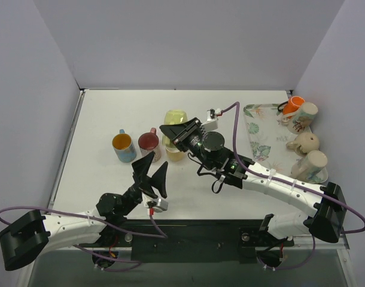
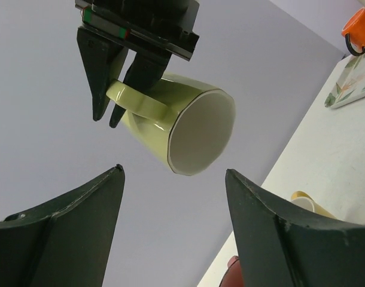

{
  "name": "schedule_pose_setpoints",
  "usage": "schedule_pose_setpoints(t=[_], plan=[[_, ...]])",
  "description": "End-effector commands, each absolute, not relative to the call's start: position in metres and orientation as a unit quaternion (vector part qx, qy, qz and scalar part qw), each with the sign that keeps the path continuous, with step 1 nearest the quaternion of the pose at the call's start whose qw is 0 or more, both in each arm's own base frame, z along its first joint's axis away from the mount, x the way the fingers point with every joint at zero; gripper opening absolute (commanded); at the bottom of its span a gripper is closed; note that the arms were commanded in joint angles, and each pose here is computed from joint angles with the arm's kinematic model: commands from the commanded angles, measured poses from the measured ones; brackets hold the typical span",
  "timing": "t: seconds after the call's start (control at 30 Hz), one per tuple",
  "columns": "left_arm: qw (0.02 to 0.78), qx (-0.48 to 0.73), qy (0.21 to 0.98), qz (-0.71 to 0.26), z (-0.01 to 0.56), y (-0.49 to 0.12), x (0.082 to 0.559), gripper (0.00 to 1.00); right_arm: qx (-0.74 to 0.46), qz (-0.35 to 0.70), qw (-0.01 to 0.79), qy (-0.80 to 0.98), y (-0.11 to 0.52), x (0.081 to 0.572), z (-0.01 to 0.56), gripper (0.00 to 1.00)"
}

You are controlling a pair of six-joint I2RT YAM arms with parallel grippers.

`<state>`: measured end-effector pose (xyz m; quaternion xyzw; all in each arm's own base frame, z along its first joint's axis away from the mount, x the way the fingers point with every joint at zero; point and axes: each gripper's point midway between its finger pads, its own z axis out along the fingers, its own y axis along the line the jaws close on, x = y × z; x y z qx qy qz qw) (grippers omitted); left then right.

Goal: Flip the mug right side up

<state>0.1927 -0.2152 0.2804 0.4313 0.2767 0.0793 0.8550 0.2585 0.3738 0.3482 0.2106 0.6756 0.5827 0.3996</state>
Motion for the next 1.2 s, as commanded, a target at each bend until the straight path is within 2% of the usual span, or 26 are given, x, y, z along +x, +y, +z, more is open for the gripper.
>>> schedule_pose_setpoints(t=[0.0, 0.17, 0.2, 0.37, 0.47, 0.6, 0.67, 0.73, 0.77, 0.8, 0.83, 0.9, 0.97, 1.0, 1.03, 1.07, 1.1, 1.17], plan=[[0.892, 0.353, 0.268, 0.090, 0.336, -0.204, 0.197, 0.80, 0.223, 0.658, 0.419, 0.585, 0.358, 0.253, 0.426, 0.00], [0.893, 0.335, 0.277, 0.114, 0.346, -0.208, 0.213, 0.79, 0.213, 0.669, 0.409, 0.583, 0.366, 0.247, 0.432, 0.00], [0.896, 0.327, 0.278, 0.116, 0.349, -0.208, 0.215, 0.75, 0.211, 0.668, 0.409, 0.585, 0.367, 0.246, 0.431, 0.00], [0.894, 0.316, 0.290, 0.130, 0.354, -0.206, 0.226, 0.70, 0.211, 0.669, 0.408, 0.585, 0.366, 0.244, 0.429, 0.00], [0.896, 0.298, 0.298, 0.138, 0.361, -0.199, 0.234, 0.61, 0.211, 0.677, 0.395, 0.584, 0.370, 0.242, 0.427, 0.00], [0.908, 0.265, 0.282, 0.158, 0.378, -0.190, 0.236, 0.58, 0.218, 0.677, 0.383, 0.589, 0.375, 0.243, 0.418, 0.00], [0.907, 0.274, 0.277, 0.162, 0.377, -0.194, 0.237, 0.54, 0.222, 0.675, 0.378, 0.593, 0.377, 0.244, 0.411, 0.00], [0.902, 0.289, 0.279, 0.161, 0.372, -0.198, 0.238, 0.35, 0.226, 0.672, 0.376, 0.597, 0.378, 0.247, 0.407, 0.00], [0.899, 0.295, 0.283, 0.159, 0.369, -0.199, 0.238, 0.17, 0.228, 0.667, 0.374, 0.603, 0.378, 0.248, 0.402, 0.00], [0.898, 0.294, 0.287, 0.157, 0.368, -0.197, 0.238, 0.06, 0.231, 0.662, 0.375, 0.606, 0.375, 0.251, 0.399, 0.00], [0.895, 0.297, 0.295, 0.152, 0.365, -0.197, 0.239, 0.00, 0.238, 0.647, 0.378, 0.617, 0.370, 0.256, 0.391, 0.00], [0.885, 0.303, 0.320, 0.150, 0.358, -0.194, 0.243, 0.00, 0.235, 0.612, 0.393, 0.645, 0.359, 0.264, 0.376, 0.00], [0.870, 0.306, 0.356, 0.153, 0.352, -0.187, 0.247, 0.00, 0.206, 0.538, 0.414, 0.705, 0.347, 0.268, 0.354, 0.21], [0.854, 0.310, 0.384, 0.163, 0.346, -0.180, 0.251, 0.00, 0.196, 0.497, 0.429, 0.729, 0.337, 0.269, 0.350, 0.39], [0.845, 0.312, 0.404, 0.163, 0.342, -0.177, 0.253, 0.00, 0.174, 0.458, 0.449, 0.747, 0.328, 0.270, 0.344, 0.46], [0.816, 0.326, 0.443, 0.177, 0.332, -0.172, 0.259, 0.00, 0.167, 0.413, 0.460, 0.768, 0.314, 0.268, 0.336, 0.57], [0.808, 0.324, 0.465, 0.165, 0.328, -0.170, 0.261, 0.00, 0.149, 0.385, 0.475, 0.777, 0.306, 0.268, 0.333, 0.63], [0.760, 0.347, 0.530, 0.144, 0.313, -0.168, 0.264, 0.00, 0.137, 0.337, 0.492, 0.791, 0.286, 0.267, 0.329, 0.65]])
